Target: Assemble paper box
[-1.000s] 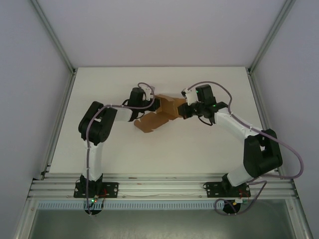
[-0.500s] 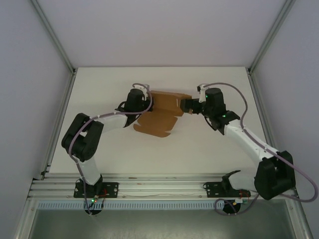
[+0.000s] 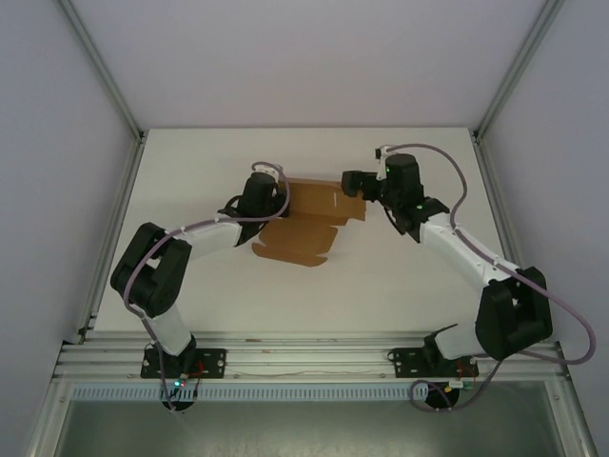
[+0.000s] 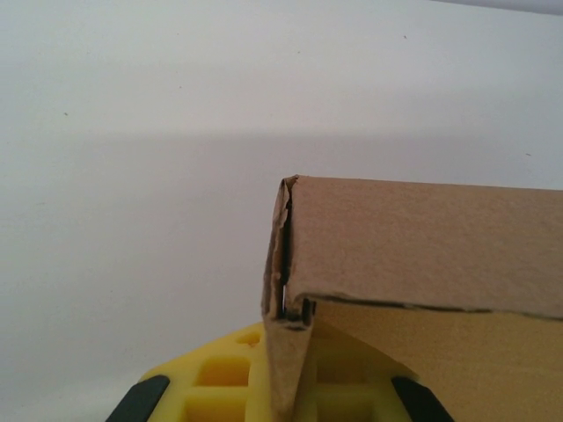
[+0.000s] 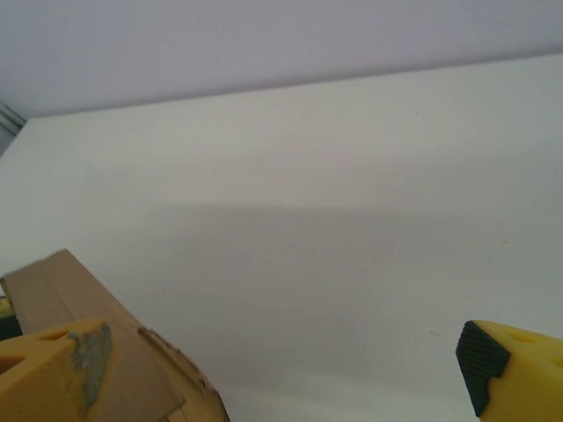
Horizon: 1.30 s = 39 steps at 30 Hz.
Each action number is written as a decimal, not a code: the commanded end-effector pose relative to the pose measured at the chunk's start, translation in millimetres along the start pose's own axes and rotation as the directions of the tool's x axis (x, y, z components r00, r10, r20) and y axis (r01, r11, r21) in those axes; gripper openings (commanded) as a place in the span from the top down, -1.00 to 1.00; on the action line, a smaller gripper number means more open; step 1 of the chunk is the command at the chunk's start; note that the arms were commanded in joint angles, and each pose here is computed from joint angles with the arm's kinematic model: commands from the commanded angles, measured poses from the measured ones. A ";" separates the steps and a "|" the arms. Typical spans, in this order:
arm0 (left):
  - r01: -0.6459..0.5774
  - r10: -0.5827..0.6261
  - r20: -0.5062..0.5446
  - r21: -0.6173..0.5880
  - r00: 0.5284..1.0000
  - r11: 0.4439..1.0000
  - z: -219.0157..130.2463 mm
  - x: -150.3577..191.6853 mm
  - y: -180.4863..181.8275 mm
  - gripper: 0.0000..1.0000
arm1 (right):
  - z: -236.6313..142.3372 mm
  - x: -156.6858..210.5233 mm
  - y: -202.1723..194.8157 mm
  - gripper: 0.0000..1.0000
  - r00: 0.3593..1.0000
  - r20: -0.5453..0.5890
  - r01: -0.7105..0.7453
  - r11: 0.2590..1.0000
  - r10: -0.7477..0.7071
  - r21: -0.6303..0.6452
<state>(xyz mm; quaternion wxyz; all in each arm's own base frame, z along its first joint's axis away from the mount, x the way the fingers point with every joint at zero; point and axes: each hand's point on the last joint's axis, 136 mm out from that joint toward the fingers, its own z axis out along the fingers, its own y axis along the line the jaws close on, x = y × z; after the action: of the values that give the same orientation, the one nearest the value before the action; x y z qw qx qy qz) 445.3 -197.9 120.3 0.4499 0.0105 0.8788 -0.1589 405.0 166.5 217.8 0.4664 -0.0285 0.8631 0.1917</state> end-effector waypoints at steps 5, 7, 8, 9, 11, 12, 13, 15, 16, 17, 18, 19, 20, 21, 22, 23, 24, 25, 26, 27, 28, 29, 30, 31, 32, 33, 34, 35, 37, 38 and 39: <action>0.007 -0.007 0.037 0.002 0.999 1.000 -13.7 -20.7 -7.2 1.00 | 25.8 22.7 21.1 -0.99 0.996 -0.075 0.031 0.995 -0.038 -0.092; 0.007 -0.007 0.038 0.003 0.999 1.000 -15.2 -22.8 -8.0 1.00 | 34.0 26.0 27.4 -0.99 0.995 -0.084 0.053 0.993 -0.061 -0.102; 0.008 -0.008 0.041 0.006 0.999 1.000 -16.2 -24.6 -8.9 1.00 | 38.7 26.1 30.9 -0.99 0.994 -0.078 0.062 0.993 -0.070 -0.105; 0.010 -0.010 0.041 0.007 0.999 1.000 -16.6 -25.5 -9.4 1.00 | 42.5 25.4 34.6 -0.99 0.995 -0.071 0.068 0.992 -0.076 -0.111; 0.012 -0.013 0.039 0.016 0.999 1.000 -17.2 -27.5 -11.9 1.00 | 49.6 20.2 40.5 -0.99 0.995 -0.044 0.080 0.991 -0.085 -0.110; 0.011 -0.011 0.037 0.021 0.999 1.000 -17.5 -27.6 -13.5 1.00 | 53.3 17.1 41.5 -0.99 0.996 -0.023 0.081 0.992 -0.084 -0.098; 0.009 -0.010 0.039 0.025 0.999 1.000 -17.9 -28.8 -14.8 1.00 | 56.0 14.4 43.3 -0.99 0.997 -0.001 0.082 0.992 -0.083 -0.091; 0.008 -0.009 0.038 0.018 0.999 1.000 -17.9 -28.5 -14.1 1.00 | 60.4 2.2 42.4 -0.99 0.997 0.066 0.046 0.998 -0.042 -0.053; 0.007 -0.007 0.039 0.012 0.999 1.000 -18.3 -28.9 -13.9 1.00 | 61.3 -3.2 41.4 -0.99 0.995 0.097 0.026 0.999 -0.023 -0.035; 0.011 -0.011 0.038 0.001 0.999 1.000 -18.3 -29.0 -11.6 1.00 | 61.0 -9.6 35.4 -0.99 0.991 0.132 -0.003 1.000 0.003 0.003; 0.016 -0.015 0.038 -0.008 0.999 1.000 -19.5 -29.7 -10.9 1.00 | 60.2 -12.7 28.9 -0.99 0.987 0.160 -0.033 0.998 0.025 0.048; 0.021 -0.020 0.041 -0.019 0.999 1.000 -20.7 -30.9 -9.0 1.00 | 57.8 -14.9 24.9 -1.00 0.983 0.179 -0.043 0.996 0.029 0.079; 0.033 -0.031 0.047 -0.037 0.998 0.999 -22.6 -32.5 -6.4 1.00 | 52.9 -18.2 18.4 -0.99 0.977 0.208 -0.067 0.990 0.040 0.124; 0.043 -0.040 0.053 -0.050 0.998 0.998 -24.4 -34.2 -4.5 1.00 | 47.2 -20.0 10.0 -0.99 0.970 0.236 -0.096 0.981 0.055 0.168; 0.046 -0.042 0.057 -0.058 0.997 0.997 -26.2 -35.3 -3.0 1.00 | 41.8 -20.8 5.2 -0.99 0.965 0.254 -0.112 0.976 0.062 0.186; 0.050 -0.046 0.062 -0.065 0.997 0.997 -28.3 -37.5 -2.0 1.00 | 35.6 -19.6 2.0 -0.99 0.963 0.264 -0.117 0.974 0.062 0.195; 0.053 -0.049 0.065 -0.072 0.997 0.996 -29.8 -38.1 -0.9 1.00 | 30.5 -17.5 1.3 -0.99 0.965 0.258 -0.102 0.976 0.050 0.194; 0.054 -0.049 0.067 -0.078 0.997 0.995 -31.4 -38.9 0.0 1.00 | 25.8 -14.1 2.9 -0.99 0.971 0.238 -0.073 0.980 0.028 0.186; 0.052 -0.046 0.071 -0.085 0.996 0.995 -32.8 -40.2 1.2 1.00 | 20.7 -7.9 5.2 -0.99 0.979 0.204 -0.040 0.984 0.003 0.175; 0.052 -0.046 0.073 -0.088 0.996 0.995 -33.5 -40.5 1.7 1.00 | 16.3 -1.0 8.3 -0.99 0.987 0.162 -0.002 0.988 -0.024 0.157; 0.051 -0.044 0.074 -0.095 0.996 0.994 -34.3 -41.1 2.9 1.00 | 12.0 7.8 10.2 -0.99 0.993 0.112 0.033 0.989 -0.049 0.141; 0.049 -0.042 0.074 -0.098 0.996 0.994 -34.9 -41.4 3.5 1.00 | 6.4 17.1 10.5 -0.99 0.996 0.063 0.059 0.989 -0.068 0.133; 0.046 -0.039 0.074 -0.099 0.997 0.994 -35.8 -41.8 3.3 1.00 | 1.2 24.8 7.6 -0.99 0.997 0.027 0.067 0.988 -0.071 0.138; 0.044 -0.037 0.077 -0.100 0.996 0.994 -36.8 -42.9 3.4 1.00 | -3.9 32.1 2.3 -0.99 0.998 -0.003 0.065 0.986 -0.065 0.151; 0.040 -0.032 0.081 -0.097 0.996 0.995 -37.9 -43.5 3.0 1.00 | -8.3 40.2 -4.0 -0.99 0.998 -0.035 0.061 0.985 -0.056 0.159; 0.034 -0.026 0.087 -0.091 0.996 0.995 -39.0 -44.2 2.0 1.00 | -12.2 46.8 -10.7 -0.99 0.997 -0.060 0.054 0.984 -0.044 0.172; 0.030 -0.022 0.095 -0.089 0.995 0.996 -40.2 -45.4 2.3 1.00 | -15.7 52.7 -18.2 -0.99 0.996 -0.080 0.043 0.981 -0.028 0.191; 0.024 -0.016 0.098 -0.088 0.995 0.996 -41.2 -45.8 2.2 1.00 | -19.3 58.7 -25.4 -0.99 0.995 -0.097 0.031 0.979 -0.011 0.202; 0.009 0.000 0.093 -0.096 0.996 0.995 -41.7 -46.2 3.0 1.00 | -24.4 66.4 -34.2 -0.99 0.993 -0.117 0.003 0.978 0.021 0.207; 0.003 0.006 0.089 -0.099 0.996 0.995 -42.1 -46.7 2.8 1.00 | -25.3 71.1 -34.8 -0.99 0.991 -0.128 -0.006 0.982 0.031 0.189; 0.000 0.009 0.089 -0.101 0.996 0.995 -42.7 -47.3 3.0 1.00 | -25.2 74.0 -33.4 -0.99 0.990 -0.138 -0.008 0.986 0.031 0.166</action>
<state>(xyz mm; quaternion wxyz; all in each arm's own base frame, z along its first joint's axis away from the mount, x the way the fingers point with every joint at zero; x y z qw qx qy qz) 441.3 -181.3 158.8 0.4697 -0.0213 0.8736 -0.1257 370.4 140.7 185.7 0.4555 0.0121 0.8829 0.1138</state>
